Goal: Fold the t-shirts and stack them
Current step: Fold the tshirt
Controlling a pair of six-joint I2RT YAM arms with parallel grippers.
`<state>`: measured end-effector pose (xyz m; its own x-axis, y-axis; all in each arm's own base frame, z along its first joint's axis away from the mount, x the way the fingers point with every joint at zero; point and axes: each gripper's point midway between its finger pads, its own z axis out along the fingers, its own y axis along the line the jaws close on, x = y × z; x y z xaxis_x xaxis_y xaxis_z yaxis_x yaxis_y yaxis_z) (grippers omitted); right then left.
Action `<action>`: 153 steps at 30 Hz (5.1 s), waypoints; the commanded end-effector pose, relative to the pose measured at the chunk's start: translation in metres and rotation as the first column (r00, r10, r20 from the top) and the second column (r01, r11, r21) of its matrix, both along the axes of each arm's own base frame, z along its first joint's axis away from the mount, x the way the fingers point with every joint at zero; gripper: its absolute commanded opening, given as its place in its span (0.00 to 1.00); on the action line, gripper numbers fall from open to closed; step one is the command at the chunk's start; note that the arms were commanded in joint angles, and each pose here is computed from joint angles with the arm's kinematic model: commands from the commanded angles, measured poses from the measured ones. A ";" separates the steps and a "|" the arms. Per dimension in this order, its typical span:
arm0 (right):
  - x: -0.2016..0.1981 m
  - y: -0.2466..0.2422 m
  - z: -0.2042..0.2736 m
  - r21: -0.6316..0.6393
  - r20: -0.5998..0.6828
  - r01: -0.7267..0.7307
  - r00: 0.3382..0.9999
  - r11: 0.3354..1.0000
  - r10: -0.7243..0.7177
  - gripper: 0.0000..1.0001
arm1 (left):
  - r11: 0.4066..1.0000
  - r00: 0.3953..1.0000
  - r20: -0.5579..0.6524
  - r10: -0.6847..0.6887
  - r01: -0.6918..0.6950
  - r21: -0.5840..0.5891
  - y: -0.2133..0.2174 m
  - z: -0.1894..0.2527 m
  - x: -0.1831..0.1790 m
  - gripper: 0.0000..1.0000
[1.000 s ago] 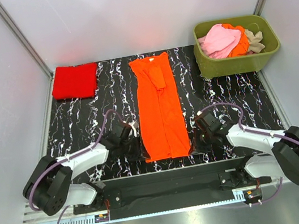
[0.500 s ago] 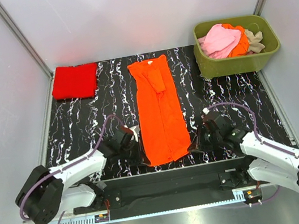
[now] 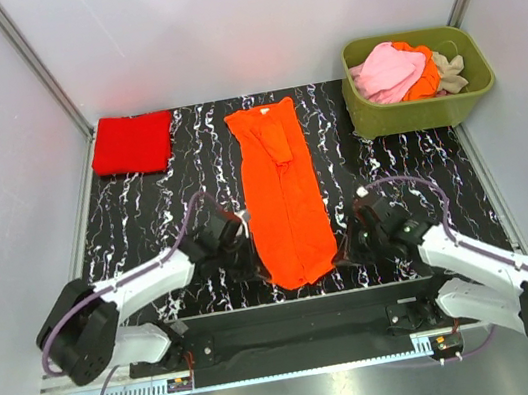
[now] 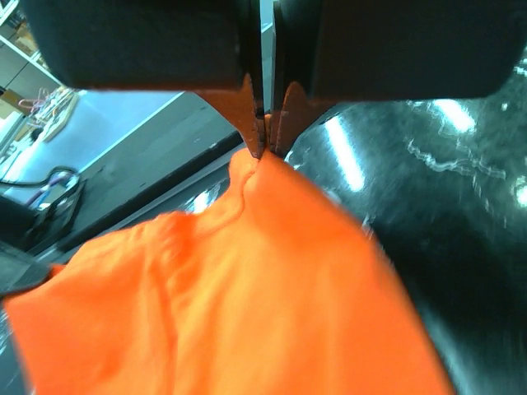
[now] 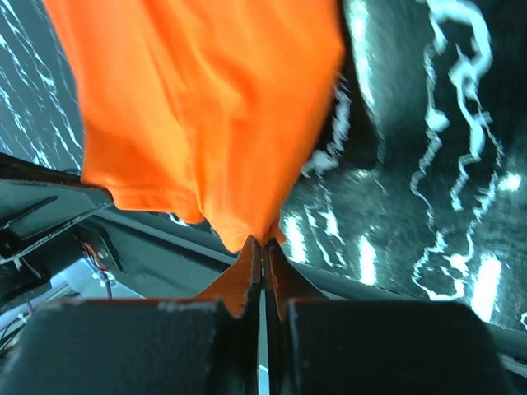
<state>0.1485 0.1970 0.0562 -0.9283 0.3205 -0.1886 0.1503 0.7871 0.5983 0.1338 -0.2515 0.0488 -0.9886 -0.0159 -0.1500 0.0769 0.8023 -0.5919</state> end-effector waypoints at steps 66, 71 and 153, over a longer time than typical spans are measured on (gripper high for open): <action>0.293 0.018 0.025 -0.172 0.054 -0.039 0.997 0.984 0.049 0.12 | 0.998 0.991 0.131 0.030 -0.038 0.055 -0.002 0.026 0.285 0.27; 0.302 0.017 -0.001 -0.201 0.028 -0.038 0.999 0.979 0.044 0.13 | 0.994 0.989 0.140 0.053 -0.066 0.092 0.001 0.012 0.302 0.26; 0.192 0.007 -0.009 -0.065 -0.045 -0.166 0.985 0.984 0.164 0.52 | 0.996 0.999 0.035 0.021 -0.024 0.091 0.033 -0.018 0.190 0.52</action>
